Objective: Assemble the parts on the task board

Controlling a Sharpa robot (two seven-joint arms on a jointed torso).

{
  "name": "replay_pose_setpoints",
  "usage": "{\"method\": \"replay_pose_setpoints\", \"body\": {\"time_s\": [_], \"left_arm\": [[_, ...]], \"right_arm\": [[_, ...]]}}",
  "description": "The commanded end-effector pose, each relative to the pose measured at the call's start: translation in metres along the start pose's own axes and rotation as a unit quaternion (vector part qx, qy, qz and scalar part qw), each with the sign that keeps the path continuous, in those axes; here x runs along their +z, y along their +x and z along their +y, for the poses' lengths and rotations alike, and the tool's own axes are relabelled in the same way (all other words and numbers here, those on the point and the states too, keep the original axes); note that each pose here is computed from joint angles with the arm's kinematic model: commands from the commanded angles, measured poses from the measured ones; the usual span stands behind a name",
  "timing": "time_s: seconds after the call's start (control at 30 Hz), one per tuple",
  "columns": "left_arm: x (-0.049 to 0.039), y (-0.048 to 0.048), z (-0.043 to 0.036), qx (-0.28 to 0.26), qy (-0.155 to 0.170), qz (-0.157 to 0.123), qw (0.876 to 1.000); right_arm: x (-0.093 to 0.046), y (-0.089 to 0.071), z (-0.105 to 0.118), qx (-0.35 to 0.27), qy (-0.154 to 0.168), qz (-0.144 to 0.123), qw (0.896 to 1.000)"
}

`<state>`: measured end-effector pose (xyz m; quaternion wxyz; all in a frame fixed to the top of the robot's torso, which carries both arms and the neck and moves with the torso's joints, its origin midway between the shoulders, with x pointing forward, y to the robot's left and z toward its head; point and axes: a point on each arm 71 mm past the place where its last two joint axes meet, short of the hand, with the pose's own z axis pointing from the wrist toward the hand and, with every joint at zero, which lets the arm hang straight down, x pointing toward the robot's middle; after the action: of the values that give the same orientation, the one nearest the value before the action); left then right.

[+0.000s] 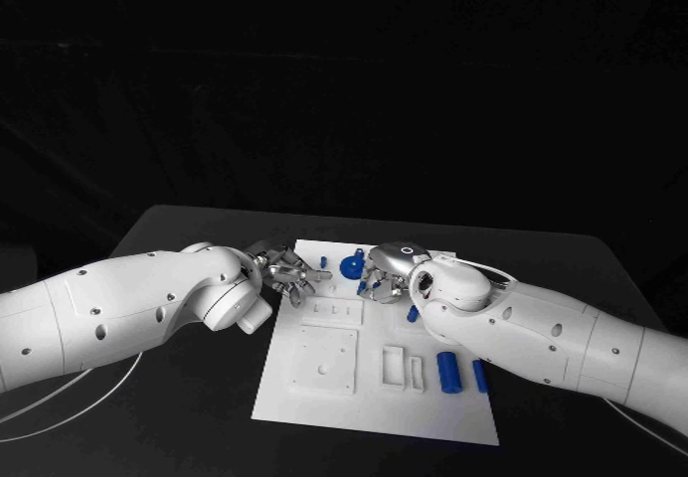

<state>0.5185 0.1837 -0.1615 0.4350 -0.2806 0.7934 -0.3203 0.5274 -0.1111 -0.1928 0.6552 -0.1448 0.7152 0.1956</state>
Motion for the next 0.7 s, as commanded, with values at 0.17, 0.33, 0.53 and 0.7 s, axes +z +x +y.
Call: {"method": "replay_pose_setpoints", "body": {"time_s": [0.17,0.33,0.53,0.7], "left_arm": [[-0.0002,0.0014,-0.0022,0.003,0.007,0.005,1.0],[-0.0002,0.0016,-0.0025,0.003,0.008,0.005,1.0],[-0.0005,0.0018,-0.0029,-0.007,0.013,0.008,1.0],[-0.0007,0.0013,-0.0036,-0.03,0.022,0.011,0.999]], "right_arm": [[0.0004,-0.0003,0.0015,-0.001,-0.001,-0.005,1.0],[0.0003,-0.0007,0.0011,0.0,-0.001,-0.008,1.0],[-0.0023,-0.0038,-0.0006,0.017,-0.004,-0.033,0.999],[-0.0076,-0.0074,-0.0005,0.047,-0.013,-0.059,0.997]]}}
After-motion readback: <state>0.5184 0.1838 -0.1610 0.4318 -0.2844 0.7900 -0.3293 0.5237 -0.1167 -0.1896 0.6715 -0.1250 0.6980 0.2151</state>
